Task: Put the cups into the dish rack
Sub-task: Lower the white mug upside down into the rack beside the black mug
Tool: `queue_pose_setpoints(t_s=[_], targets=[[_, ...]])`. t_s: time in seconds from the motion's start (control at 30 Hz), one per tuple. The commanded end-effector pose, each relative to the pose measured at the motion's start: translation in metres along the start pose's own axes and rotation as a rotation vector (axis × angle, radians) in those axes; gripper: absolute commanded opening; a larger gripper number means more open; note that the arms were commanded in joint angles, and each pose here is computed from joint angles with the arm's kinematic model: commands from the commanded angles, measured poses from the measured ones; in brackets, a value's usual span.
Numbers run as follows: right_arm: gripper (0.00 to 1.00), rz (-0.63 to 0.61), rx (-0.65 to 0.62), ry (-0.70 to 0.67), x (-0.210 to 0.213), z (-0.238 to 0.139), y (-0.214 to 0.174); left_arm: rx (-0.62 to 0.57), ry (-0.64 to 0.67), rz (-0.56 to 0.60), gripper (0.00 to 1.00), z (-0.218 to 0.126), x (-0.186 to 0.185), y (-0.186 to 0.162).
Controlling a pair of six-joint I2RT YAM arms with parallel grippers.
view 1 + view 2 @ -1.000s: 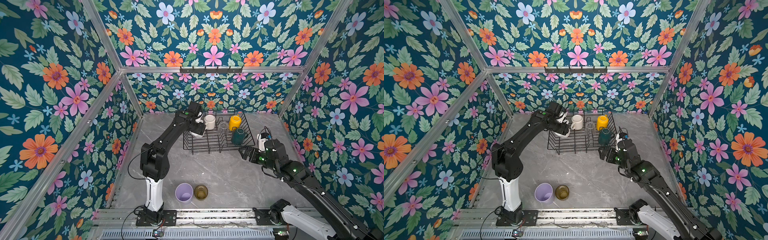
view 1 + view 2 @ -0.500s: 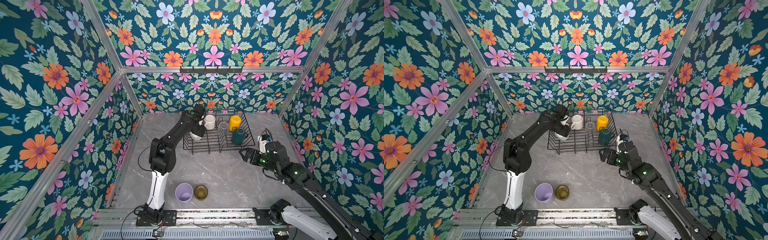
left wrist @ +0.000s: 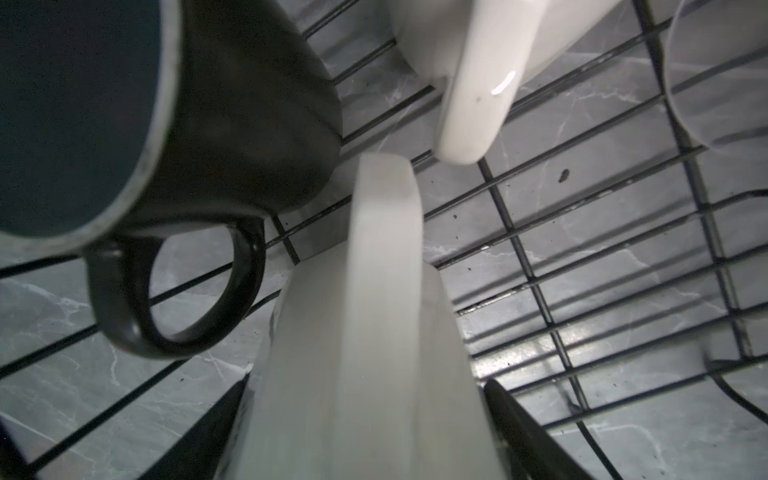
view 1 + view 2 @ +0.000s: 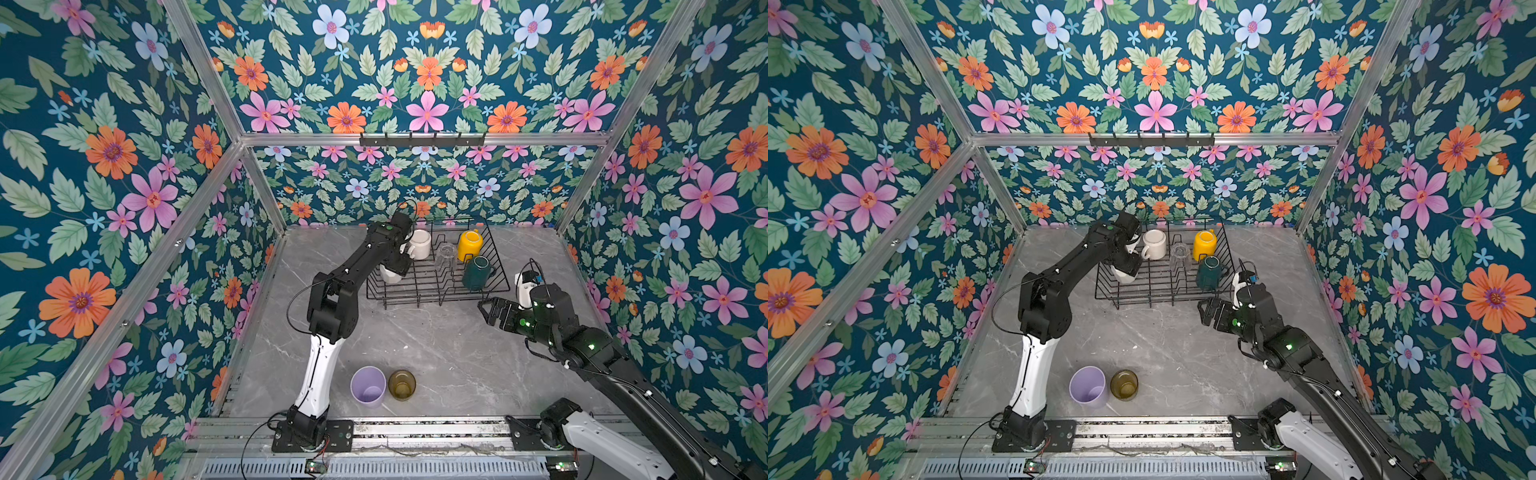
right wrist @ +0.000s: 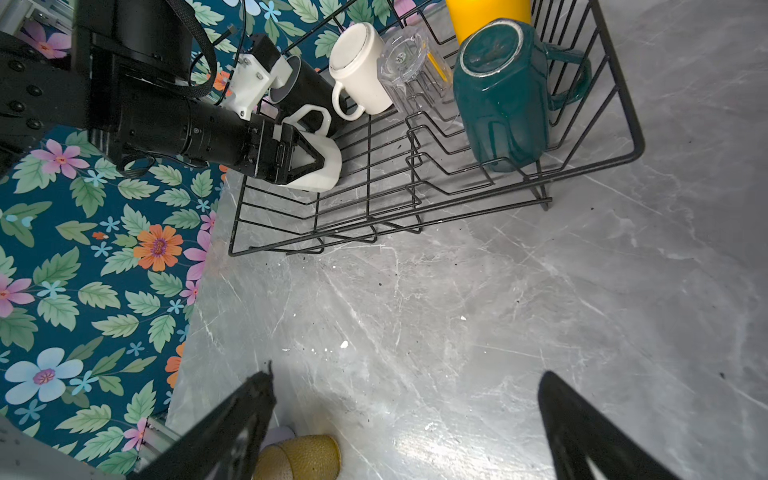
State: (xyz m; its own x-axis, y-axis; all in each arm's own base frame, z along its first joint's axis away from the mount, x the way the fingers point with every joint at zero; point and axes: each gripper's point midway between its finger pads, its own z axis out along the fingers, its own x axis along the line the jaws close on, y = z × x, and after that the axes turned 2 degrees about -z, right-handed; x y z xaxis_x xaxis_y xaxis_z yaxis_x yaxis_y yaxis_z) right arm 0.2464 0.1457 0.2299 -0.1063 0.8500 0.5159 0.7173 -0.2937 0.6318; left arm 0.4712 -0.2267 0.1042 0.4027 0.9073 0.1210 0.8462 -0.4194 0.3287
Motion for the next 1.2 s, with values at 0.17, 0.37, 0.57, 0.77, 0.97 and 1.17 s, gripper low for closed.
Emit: queue_pose_setpoints(t_s=[0.17, 0.37, 0.57, 0.77, 0.97, 1.17], targets=[[0.99, 0.005, 0.007, 0.004, 0.001, 0.001, -0.001, -0.043, 0.014, -0.027, 0.17, 0.003, 0.009, 0.013], [0.99, 0.005, 0.011, -0.001, 0.0, -0.001, -0.001, -0.045, -0.007, -0.035, 0.39, 0.008, 0.008, 0.014], [0.99, 0.004, 0.013, -0.003, 0.0, 0.0, -0.002, -0.032, -0.011, -0.026, 0.7, 0.014, 0.006, 0.012], [0.99, 0.004, 0.016, -0.004, 0.0, 0.001, -0.002, -0.047, 0.006, -0.021, 0.84, 0.012, 0.01, 0.014], [0.99, 0.006, 0.015, -0.002, 0.0, 0.0, -0.002, -0.056, 0.008, -0.02, 0.93, 0.01, 0.01, 0.016], [0.98, 0.009, 0.017, -0.008, -0.001, 0.0, -0.003, -0.075, -0.004, -0.028, 0.97, 0.003, 0.009, 0.019]])
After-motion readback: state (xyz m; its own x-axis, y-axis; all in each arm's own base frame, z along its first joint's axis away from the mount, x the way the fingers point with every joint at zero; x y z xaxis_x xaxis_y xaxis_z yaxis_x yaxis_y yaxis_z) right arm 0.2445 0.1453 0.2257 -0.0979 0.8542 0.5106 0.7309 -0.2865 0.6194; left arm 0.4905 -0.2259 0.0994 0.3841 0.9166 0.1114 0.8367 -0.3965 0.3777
